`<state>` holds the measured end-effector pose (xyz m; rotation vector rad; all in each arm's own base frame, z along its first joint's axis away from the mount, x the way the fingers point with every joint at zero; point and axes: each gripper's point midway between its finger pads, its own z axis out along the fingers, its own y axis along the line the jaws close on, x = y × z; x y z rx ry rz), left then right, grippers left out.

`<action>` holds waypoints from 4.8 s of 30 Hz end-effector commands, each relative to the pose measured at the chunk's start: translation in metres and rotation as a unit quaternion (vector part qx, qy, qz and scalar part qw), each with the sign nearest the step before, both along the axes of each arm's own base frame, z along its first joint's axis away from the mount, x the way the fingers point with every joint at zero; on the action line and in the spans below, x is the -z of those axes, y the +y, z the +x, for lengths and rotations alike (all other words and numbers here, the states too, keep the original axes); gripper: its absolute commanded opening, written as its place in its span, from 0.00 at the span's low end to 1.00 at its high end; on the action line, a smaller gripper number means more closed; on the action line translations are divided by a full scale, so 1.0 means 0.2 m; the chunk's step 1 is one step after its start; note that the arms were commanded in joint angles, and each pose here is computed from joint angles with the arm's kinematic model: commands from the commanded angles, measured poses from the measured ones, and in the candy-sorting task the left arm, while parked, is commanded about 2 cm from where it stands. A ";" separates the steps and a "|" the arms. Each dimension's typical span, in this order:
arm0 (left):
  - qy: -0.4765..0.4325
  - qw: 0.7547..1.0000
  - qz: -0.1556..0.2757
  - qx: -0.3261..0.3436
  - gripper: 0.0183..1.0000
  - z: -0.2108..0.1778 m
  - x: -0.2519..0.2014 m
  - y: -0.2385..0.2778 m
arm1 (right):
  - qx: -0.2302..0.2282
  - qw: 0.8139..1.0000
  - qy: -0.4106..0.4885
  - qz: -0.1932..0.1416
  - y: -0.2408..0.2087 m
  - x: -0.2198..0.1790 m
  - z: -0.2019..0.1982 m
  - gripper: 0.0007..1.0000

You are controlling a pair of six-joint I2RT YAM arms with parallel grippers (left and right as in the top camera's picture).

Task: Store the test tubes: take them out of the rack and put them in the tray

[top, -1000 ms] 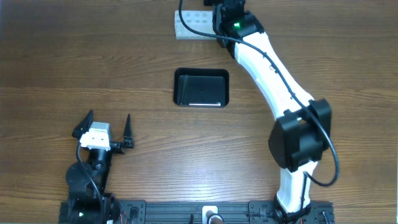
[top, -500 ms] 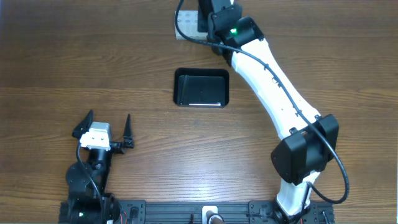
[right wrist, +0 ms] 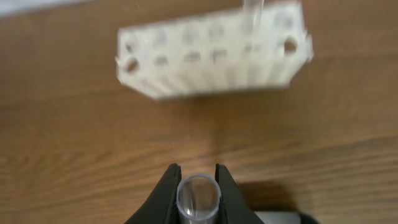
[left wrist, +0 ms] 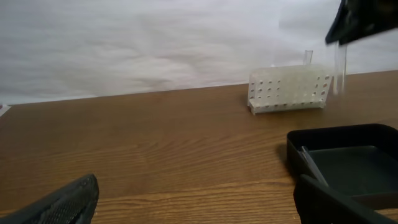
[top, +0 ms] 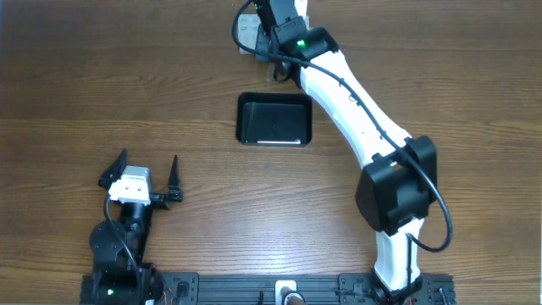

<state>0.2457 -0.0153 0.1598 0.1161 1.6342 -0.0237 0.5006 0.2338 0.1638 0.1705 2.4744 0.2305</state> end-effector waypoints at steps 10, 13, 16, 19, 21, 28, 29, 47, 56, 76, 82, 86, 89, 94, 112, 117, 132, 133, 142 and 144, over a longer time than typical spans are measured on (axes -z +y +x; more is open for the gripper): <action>-0.001 1.000 0.005 0.005 1.00 0.00 0.00 -0.01 | 0.006 0.998 0.067 -0.001 -0.02 0.10 -0.11 0.01; -0.001 1.000 0.005 0.005 1.00 0.00 0.00 -0.01 | 0.002 0.997 0.079 0.003 -0.02 0.11 -0.13 0.01; -0.001 1.000 0.005 0.005 1.00 0.00 0.00 -0.01 | 0.003 0.996 0.087 0.000 -0.03 0.13 -0.14 0.01; -0.001 1.000 0.005 0.005 1.00 0.00 0.00 -0.01 | 0.004 0.996 0.092 -0.002 -0.03 0.16 -0.14 0.01; -0.001 1.000 0.005 0.005 1.00 0.00 0.00 -0.01 | 0.004 0.995 0.097 -0.004 -0.03 0.18 -0.14 0.01; -0.001 1.000 0.005 0.005 1.00 0.00 0.00 -0.01 | 0.008 0.992 0.127 -0.020 -0.05 0.31 -0.16 0.01; -0.001 1.000 0.005 0.005 1.00 0.00 0.00 -0.01 | 0.008 0.991 0.130 -0.022 -0.05 0.33 -0.16 0.01; -0.001 1.000 0.005 0.005 1.00 0.00 0.00 -0.01 | 0.015 0.985 0.163 -0.061 -0.11 0.46 -0.20 0.01; -0.001 1.000 0.005 0.005 1.00 0.00 0.00 -0.01 | 0.009 0.981 0.181 -0.071 -0.09 0.56 -0.22 0.01; -0.001 1.000 0.005 0.005 1.00 0.00 0.00 -0.01 | -0.002 0.977 0.204 -0.064 -0.06 0.62 -0.27 0.01; -0.001 1.000 0.005 0.005 1.00 0.00 0.00 -0.01 | -0.010 0.974 0.219 -0.059 -0.04 0.63 -0.31 0.01; -0.001 1.000 0.005 0.005 1.00 0.00 0.00 -0.01 | -0.012 0.973 0.222 -0.062 -0.03 0.63 -0.32 0.01; -0.001 1.000 0.005 0.005 1.00 0.00 0.00 -0.01 | -0.013 0.973 0.222 -0.062 -0.03 0.63 -0.32 0.01; -0.001 1.000 0.005 0.005 1.00 0.00 0.00 -0.01 | -0.013 0.971 0.228 -0.065 -0.03 0.64 -0.34 0.01; -0.001 1.000 0.005 0.005 1.00 0.00 0.00 -0.01 | -0.016 0.970 0.233 -0.064 -0.02 0.64 -0.35 0.29; -0.001 1.000 0.005 0.005 1.00 0.00 0.00 -0.01 | -0.021 0.970 0.238 -0.055 -0.01 0.64 -0.36 0.30; -0.001 1.000 0.005 0.005 1.00 0.00 0.00 -0.01 | -0.044 0.965 0.251 -0.067 -0.03 0.48 -0.44 0.53; -0.001 1.000 0.005 0.005 1.00 0.00 0.00 -0.01 | -0.049 0.966 0.246 -0.068 -0.03 0.45 -0.45 0.53; -0.001 1.000 0.005 0.005 1.00 0.00 0.00 -0.01 | -0.048 0.982 0.145 -0.112 -0.12 0.16 -0.28 0.61; -0.001 1.000 0.005 0.005 1.00 0.00 0.00 -0.01 | -0.044 0.985 0.109 -0.127 -0.15 0.10 -0.20 0.66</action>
